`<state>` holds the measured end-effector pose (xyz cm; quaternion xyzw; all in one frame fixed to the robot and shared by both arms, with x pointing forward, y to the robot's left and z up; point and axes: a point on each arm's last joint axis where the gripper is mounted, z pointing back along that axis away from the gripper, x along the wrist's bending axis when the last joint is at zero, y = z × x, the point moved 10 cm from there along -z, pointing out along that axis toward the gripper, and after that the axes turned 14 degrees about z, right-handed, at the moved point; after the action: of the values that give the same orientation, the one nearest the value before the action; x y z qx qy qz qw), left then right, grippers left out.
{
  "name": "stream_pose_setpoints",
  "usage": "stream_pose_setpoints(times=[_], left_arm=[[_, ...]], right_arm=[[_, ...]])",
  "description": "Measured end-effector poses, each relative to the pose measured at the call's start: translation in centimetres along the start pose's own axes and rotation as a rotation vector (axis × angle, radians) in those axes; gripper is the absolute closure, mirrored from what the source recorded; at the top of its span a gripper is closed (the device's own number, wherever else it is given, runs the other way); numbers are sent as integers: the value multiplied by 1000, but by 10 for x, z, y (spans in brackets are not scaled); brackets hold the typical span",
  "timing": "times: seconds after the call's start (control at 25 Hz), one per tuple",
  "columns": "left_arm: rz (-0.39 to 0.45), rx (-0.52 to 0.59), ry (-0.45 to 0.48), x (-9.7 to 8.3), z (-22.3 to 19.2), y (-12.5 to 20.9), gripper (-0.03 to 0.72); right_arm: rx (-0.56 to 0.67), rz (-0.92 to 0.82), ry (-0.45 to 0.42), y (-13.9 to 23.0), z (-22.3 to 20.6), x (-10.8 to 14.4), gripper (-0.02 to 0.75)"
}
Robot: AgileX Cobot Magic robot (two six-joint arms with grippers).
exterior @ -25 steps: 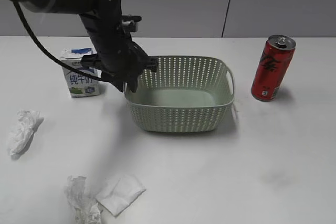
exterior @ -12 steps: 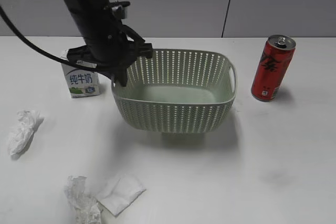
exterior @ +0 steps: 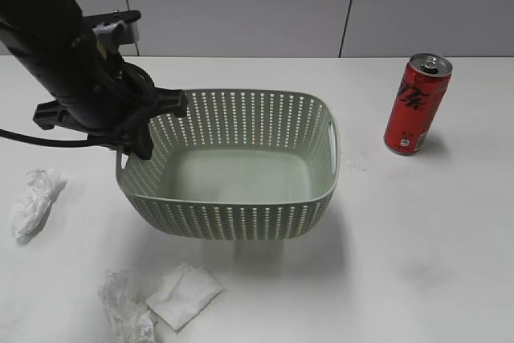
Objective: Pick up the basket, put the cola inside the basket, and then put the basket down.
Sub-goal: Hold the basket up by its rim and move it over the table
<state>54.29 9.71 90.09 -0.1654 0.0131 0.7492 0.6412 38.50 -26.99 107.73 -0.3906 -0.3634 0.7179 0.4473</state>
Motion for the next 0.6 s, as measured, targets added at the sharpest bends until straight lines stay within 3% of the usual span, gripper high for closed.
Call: stream_pose_setpoints(times=[0.16, 0.32, 0.6], left_arm=[[-3, -12, 5, 0, -1, -2, 691], [5, -8, 3, 1, -1, -1, 691], [28, -5, 6, 1, -1, -2, 691]], right_arm=[[139, -24, -36, -35, -48, -10, 153], [284, -36, -66, -63, -123, -20, 153], [508, -48, -96, -76, -266, -32, 153]])
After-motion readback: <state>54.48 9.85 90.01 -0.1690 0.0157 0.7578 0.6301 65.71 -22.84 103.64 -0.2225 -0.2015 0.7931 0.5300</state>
